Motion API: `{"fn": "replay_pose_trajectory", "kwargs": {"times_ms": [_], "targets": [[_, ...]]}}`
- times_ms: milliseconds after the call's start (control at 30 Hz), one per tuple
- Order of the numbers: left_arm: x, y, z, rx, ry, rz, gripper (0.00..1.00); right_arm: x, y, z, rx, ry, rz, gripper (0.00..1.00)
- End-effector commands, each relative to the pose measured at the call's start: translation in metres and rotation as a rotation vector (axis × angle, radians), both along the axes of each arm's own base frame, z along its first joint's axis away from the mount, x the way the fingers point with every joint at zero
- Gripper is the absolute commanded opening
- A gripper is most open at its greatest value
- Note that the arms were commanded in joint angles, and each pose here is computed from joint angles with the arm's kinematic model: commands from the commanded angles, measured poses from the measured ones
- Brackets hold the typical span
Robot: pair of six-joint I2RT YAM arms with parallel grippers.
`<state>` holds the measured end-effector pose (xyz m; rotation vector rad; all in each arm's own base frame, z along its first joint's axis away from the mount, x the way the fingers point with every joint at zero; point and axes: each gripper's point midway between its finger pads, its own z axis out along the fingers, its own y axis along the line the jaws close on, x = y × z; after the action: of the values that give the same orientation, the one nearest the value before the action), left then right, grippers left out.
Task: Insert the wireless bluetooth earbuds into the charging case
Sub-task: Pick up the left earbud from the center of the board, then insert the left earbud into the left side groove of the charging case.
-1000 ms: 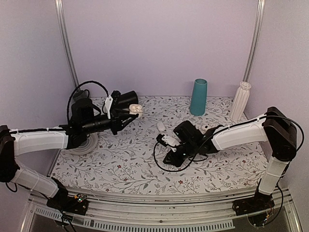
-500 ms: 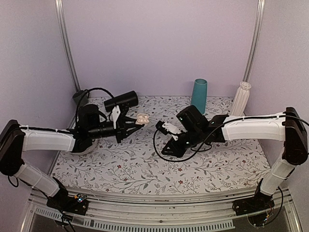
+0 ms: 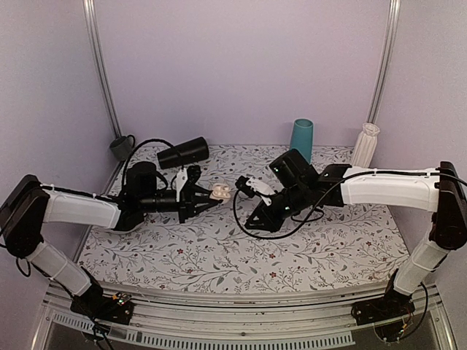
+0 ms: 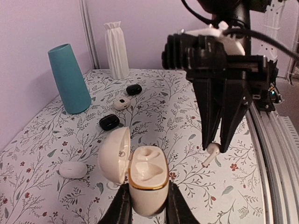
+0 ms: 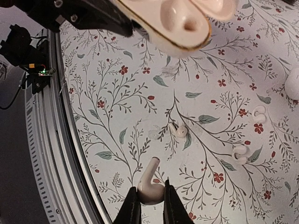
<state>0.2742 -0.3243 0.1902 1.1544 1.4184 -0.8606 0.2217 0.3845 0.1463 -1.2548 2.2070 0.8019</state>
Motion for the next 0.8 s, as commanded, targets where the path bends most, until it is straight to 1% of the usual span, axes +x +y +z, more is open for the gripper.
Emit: {"fn": "replay_pose_trajectory", "kwargs": {"times_ms": [0,267,467,767], "targets": [[-0.010,-0.009,-0.001,0.006,-0.044,-0.081,0.00,0.001,0.007,0.047,0.089,-0.044,0.030,0.12],[-0.014,-0.016,-0.006,0.055,-0.073,-0.116,0.00,-0.002,0.018,0.072,0.124,-0.045,0.077,0.12],[-0.018,-0.019,-0.011,0.084,-0.110,-0.107,0.00,0.003,0.026,0.086,0.143,-0.045,0.073,0.12],[-0.023,-0.024,-0.005,0.086,-0.147,-0.108,0.00,0.006,0.033,0.079,0.131,-0.001,0.064,0.12]]}}
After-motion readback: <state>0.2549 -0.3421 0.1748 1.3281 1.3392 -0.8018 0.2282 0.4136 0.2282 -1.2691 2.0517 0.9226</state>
